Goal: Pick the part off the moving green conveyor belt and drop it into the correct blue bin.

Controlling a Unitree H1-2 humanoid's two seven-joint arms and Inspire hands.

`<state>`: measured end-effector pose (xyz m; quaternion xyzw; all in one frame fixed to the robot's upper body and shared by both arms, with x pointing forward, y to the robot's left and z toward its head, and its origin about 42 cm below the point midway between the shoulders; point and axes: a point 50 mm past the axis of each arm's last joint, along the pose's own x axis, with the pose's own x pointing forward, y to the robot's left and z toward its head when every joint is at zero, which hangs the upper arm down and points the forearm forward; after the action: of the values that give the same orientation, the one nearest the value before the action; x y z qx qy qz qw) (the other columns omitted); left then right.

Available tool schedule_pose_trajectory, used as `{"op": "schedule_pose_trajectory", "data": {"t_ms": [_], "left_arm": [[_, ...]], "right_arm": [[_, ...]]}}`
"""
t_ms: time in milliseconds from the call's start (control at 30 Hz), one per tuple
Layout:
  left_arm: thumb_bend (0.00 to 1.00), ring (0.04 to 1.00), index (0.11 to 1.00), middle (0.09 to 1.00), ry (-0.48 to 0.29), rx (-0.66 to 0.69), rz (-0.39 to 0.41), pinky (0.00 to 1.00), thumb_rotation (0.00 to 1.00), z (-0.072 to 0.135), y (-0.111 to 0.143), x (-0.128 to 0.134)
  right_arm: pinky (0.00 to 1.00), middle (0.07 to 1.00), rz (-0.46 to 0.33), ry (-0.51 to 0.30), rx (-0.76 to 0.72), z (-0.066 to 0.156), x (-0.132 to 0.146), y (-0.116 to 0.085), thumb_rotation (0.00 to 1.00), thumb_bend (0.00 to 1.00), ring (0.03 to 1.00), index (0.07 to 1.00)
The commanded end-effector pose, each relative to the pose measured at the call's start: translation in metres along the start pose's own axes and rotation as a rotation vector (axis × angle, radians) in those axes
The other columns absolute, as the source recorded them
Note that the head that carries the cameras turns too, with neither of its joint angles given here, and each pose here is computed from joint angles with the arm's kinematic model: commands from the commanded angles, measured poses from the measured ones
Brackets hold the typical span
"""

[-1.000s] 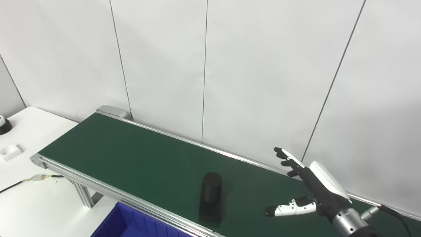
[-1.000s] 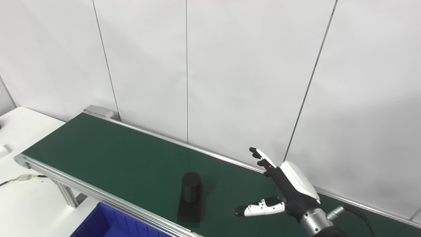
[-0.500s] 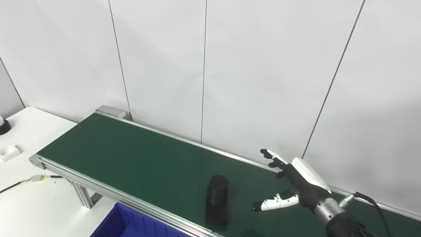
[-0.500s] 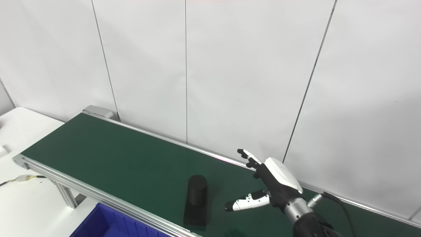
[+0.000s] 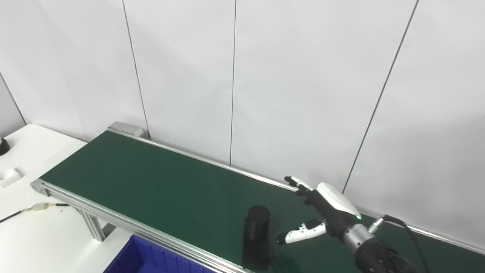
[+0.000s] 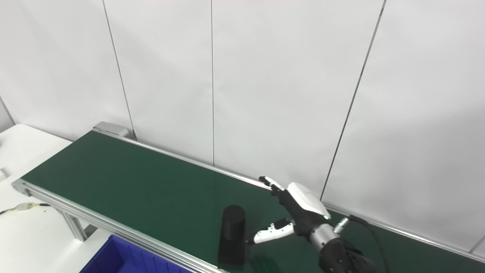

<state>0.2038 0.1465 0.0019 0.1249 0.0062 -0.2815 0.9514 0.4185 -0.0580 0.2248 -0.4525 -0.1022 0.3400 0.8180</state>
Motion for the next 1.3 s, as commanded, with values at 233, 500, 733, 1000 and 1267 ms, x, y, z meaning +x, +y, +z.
{"op": "schedule_pose_trajectory", "data": {"t_ms": [233, 500, 733, 1000, 1267], "left_arm": [[0.95, 0.754, 0.8, 0.783, -0.063, 0.017, 0.011, 0.7, 0.25, 0.011, 0.001, 0.007], [0.95, 0.758, 0.801, 0.787, -0.061, 0.011, 0.014, 0.71, 0.23, 0.013, 0.001, 0.007], [0.94, 0.749, 0.804, 0.783, -0.078, 0.017, 0.018, 0.69, 0.22, 0.015, 0.003, 0.006], [0.93, 0.742, 0.807, 0.778, -0.092, 0.027, 0.026, 0.69, 0.19, 0.018, 0.004, 0.005], [0.93, 0.771, 0.816, 0.799, -0.088, 0.001, 0.023, 0.73, 0.23, 0.02, 0.002, 0.004]], "right_arm": [[0.79, 0.922, -0.036, -0.052, -0.042, 0.027, 0.026, -0.006, 0.4, 0.96, 0.872, 0.949], [0.8, 0.923, -0.013, -0.038, -0.075, 0.028, 0.039, 0.006, 0.41, 0.95, 0.867, 0.95], [0.79, 0.921, 0.024, -0.002, -0.111, 0.023, 0.051, 0.022, 0.41, 0.93, 0.871, 0.949], [0.7, 0.918, 0.082, 0.066, -0.079, 0.007, 0.055, 0.042, 0.37, 0.92, 0.857, 0.937], [0.62, 0.892, 0.127, 0.12, -0.006, -0.017, 0.05, 0.063, 0.16, 0.89, 0.791, 0.889]]}}
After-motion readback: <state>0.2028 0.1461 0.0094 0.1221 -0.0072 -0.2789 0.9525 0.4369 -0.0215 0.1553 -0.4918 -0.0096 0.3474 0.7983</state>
